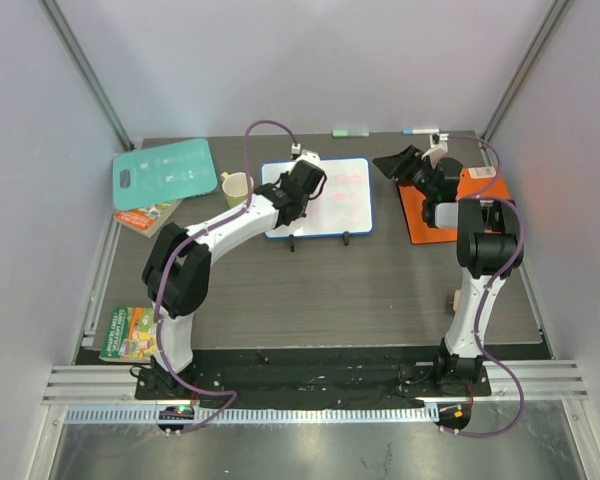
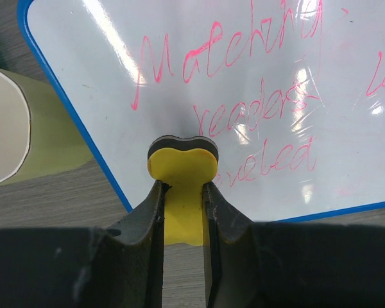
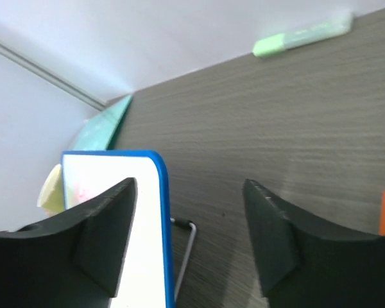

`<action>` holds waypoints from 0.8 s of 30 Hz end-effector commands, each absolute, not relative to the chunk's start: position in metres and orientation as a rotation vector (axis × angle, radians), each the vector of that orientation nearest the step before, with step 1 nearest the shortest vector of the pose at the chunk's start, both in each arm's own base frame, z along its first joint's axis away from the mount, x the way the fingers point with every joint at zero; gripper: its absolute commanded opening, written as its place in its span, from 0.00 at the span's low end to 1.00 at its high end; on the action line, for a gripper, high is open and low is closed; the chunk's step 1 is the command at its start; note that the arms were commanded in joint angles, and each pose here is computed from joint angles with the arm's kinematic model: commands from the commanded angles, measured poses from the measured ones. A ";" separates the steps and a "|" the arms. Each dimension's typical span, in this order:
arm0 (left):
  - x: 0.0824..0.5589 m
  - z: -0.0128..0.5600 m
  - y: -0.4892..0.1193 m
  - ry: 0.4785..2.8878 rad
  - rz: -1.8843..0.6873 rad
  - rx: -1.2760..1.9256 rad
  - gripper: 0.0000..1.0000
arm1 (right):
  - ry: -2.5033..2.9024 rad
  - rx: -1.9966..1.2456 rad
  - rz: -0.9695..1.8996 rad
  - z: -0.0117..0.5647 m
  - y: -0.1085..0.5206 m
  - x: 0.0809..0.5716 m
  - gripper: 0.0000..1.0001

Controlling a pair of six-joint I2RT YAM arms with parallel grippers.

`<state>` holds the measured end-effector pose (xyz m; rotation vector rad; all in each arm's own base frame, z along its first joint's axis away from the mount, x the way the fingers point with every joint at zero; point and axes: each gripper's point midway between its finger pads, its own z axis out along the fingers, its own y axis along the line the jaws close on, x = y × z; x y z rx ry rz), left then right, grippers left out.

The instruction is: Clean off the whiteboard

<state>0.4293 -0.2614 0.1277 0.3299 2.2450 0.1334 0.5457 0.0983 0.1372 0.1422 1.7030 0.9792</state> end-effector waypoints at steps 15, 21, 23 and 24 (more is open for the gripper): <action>0.446 0.162 -0.261 2.157 0.131 0.254 0.00 | 1.503 -0.022 1.393 0.167 0.143 0.554 0.61; 0.448 0.156 -0.263 2.167 0.135 0.255 0.00 | 1.510 -0.048 1.439 0.166 0.154 0.554 0.58; 0.448 0.154 -0.263 2.173 0.138 0.253 0.00 | 1.521 -0.040 1.441 0.163 0.155 0.556 0.57; 0.448 0.153 -0.264 2.178 0.127 0.250 0.00 | 1.522 -0.037 1.437 0.162 0.154 0.556 0.56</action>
